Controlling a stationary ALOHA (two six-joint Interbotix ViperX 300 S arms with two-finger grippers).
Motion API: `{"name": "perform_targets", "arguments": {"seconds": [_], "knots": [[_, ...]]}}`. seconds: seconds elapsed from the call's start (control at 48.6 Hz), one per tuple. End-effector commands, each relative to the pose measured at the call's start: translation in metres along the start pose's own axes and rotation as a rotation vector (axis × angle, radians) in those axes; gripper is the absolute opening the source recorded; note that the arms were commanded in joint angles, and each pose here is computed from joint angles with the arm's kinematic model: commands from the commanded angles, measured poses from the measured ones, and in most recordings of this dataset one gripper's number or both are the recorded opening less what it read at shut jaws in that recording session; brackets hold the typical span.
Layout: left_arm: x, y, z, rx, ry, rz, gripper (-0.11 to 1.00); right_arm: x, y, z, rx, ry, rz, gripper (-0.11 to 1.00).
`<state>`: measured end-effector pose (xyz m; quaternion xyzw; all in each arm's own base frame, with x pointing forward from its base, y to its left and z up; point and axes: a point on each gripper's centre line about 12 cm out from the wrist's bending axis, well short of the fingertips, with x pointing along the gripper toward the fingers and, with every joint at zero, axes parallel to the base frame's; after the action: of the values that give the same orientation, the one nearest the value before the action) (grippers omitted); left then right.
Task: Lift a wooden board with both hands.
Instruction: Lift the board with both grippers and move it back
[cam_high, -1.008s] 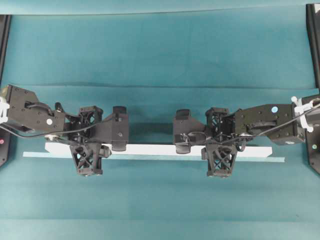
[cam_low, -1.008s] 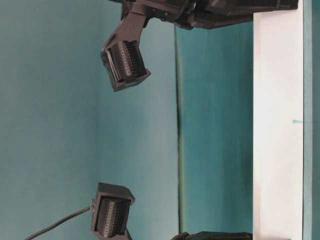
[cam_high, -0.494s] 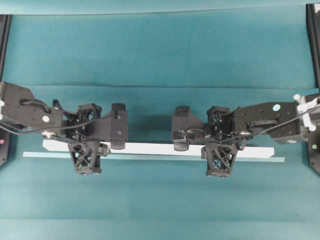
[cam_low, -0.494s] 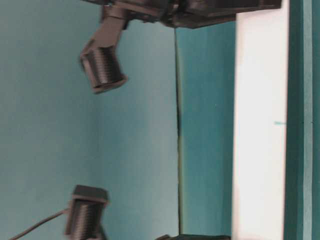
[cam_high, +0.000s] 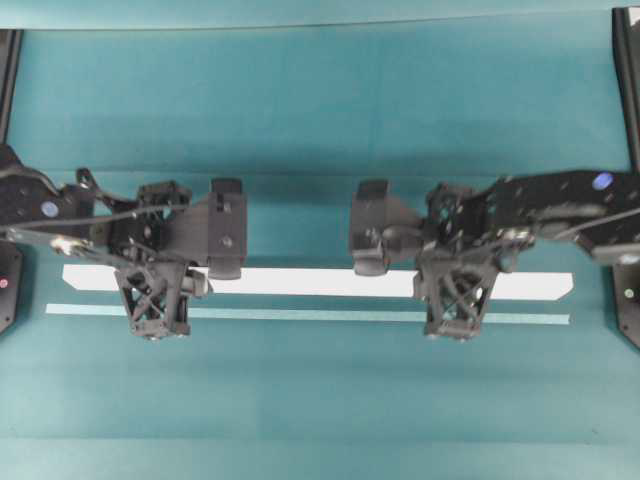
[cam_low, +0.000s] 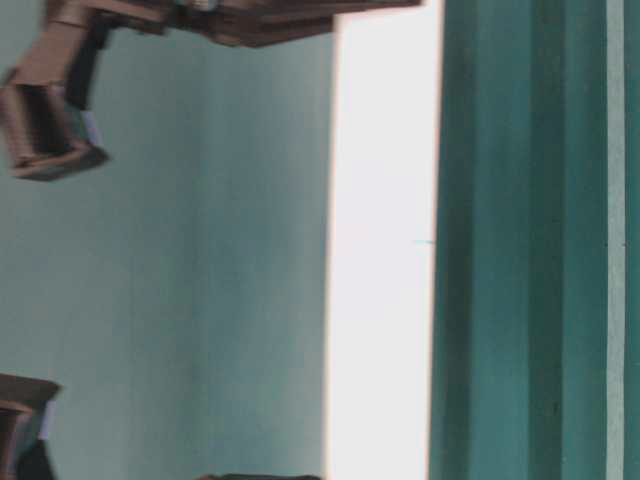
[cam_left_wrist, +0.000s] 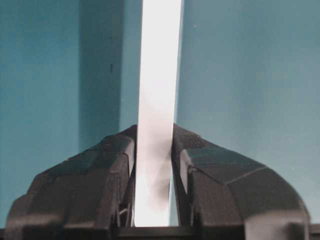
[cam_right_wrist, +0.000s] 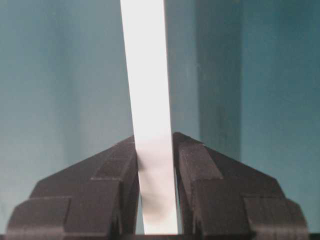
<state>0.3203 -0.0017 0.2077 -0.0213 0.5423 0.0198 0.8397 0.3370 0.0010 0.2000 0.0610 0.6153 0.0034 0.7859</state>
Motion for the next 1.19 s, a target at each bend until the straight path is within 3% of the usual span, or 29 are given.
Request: {"name": "perform_targets", "arguments": {"seconds": [0.0,0.206,0.72,1.173], "knots": [[-0.02,0.0,0.012,-0.003,-0.045,-0.001,0.18,-0.019,-0.001,0.006,0.015,-0.018,0.0,0.21],[-0.041,0.0,0.018,-0.003,-0.042,0.001,0.18,-0.047,-0.001,0.011,0.014,0.005,0.003,0.21],[-0.095,0.001,0.037,-0.014,-0.036,0.006,0.18,-0.086,0.002,0.021,0.002,0.058,-0.005,0.21],[-0.131,0.005,0.052,-0.031,-0.041,0.011,0.18,-0.145,0.009,0.035,0.048,0.053,-0.004,0.21]]}}
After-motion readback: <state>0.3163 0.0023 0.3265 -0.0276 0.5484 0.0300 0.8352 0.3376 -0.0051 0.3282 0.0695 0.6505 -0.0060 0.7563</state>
